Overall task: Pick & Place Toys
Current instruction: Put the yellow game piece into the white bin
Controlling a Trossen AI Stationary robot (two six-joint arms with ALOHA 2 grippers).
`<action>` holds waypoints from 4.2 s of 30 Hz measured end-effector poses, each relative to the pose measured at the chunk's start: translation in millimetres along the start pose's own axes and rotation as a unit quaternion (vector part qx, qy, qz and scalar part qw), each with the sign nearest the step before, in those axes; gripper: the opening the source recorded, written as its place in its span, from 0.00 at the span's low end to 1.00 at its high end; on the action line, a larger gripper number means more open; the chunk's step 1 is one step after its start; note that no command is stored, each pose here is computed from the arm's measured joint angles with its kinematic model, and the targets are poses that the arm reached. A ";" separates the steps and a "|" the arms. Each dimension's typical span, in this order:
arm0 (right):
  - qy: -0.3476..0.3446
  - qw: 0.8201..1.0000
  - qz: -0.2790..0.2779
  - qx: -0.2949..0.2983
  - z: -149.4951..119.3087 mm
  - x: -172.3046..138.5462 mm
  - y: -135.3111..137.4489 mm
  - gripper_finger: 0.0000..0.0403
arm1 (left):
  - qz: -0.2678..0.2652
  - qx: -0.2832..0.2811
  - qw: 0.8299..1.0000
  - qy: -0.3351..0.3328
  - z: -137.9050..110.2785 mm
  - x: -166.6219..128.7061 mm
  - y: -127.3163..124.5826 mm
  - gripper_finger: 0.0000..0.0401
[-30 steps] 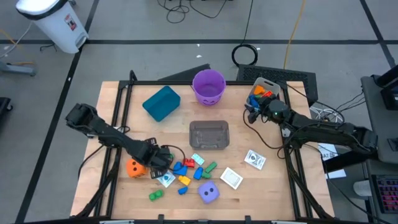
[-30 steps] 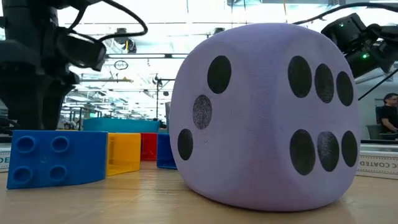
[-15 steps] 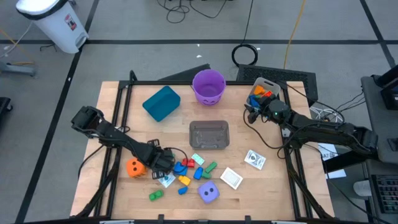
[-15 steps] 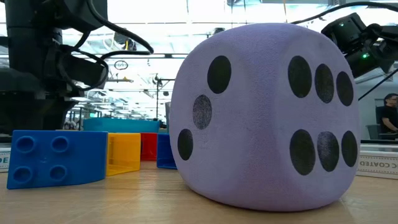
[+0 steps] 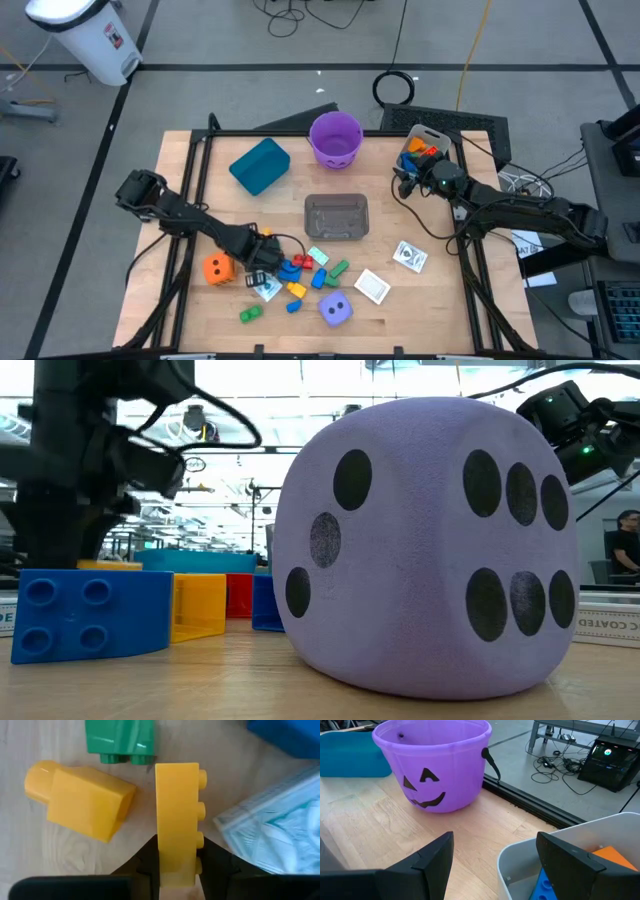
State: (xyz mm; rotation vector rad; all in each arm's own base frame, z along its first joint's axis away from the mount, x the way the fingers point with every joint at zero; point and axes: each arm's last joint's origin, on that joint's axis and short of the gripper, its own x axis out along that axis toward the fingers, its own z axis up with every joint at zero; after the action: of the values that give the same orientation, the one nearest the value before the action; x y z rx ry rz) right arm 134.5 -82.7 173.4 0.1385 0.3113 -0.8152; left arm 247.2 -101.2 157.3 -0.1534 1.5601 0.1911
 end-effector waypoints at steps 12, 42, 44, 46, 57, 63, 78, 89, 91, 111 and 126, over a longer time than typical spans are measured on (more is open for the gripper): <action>-0.004 1.000 0.004 0.014 0.8 0.0 0.3 0.64 | -0.011 0.051 0.991 -0.125 34.2 -69.1 -26.1 0.25; -0.233 0.867 0.438 -0.038 29.7 -44.0 88.6 0.60 | -0.033 0.100 0.799 -0.592 171.0 -91.1 17.6 0.25; -0.237 0.862 0.445 -0.052 26.8 -42.5 93.8 0.61 | -0.033 0.101 0.798 -0.593 171.1 -91.5 18.2 0.28; -0.243 0.857 0.451 -0.052 25.8 -40.7 99.1 0.62 | -0.033 0.102 0.798 -0.593 171.1 -91.3 18.0 0.30; -0.216 0.861 0.457 -0.057 28.8 -18.9 126.4 0.65 | -0.032 0.102 0.798 -0.593 171.1 -91.3 18.1 0.26; -0.216 0.861 0.457 -0.056 31.0 -17.4 128.8 0.55 | -0.014 0.092 0.803 -0.589 171.0 -90.2 19.4 0.31; -0.215 0.862 0.455 -0.056 31.4 -17.0 127.9 0.15 | 0.001 0.087 0.806 -0.586 170.0 -91.0 21.0 0.38; -0.169 0.893 0.417 -0.031 44.8 -22.7 98.4 0.17 | -0.002 0.080 0.832 -0.548 140.2 -115.9 47.8 0.45; -0.155 0.901 0.404 -0.032 45.2 -23.7 90.7 0.15 | -0.009 0.075 0.824 -0.562 134.7 -111.8 53.5 0.45; -0.086 0.992 -0.081 0.051 -16.1 -3.6 -21.3 0.18 | -0.053 -0.066 0.735 -0.673 50.0 -63.1 112.8 0.45; -0.052 0.987 -0.141 0.065 -23.1 -1.4 -38.5 0.53 | -0.054 -0.067 0.732 -0.676 51.1 -63.0 112.6 0.45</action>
State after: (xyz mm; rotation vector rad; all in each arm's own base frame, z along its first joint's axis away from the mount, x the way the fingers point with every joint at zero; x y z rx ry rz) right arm 100.3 -102.3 152.0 0.1762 0.1797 -1.1196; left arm 272.5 18.3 223.2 -0.1554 0.0556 0.2377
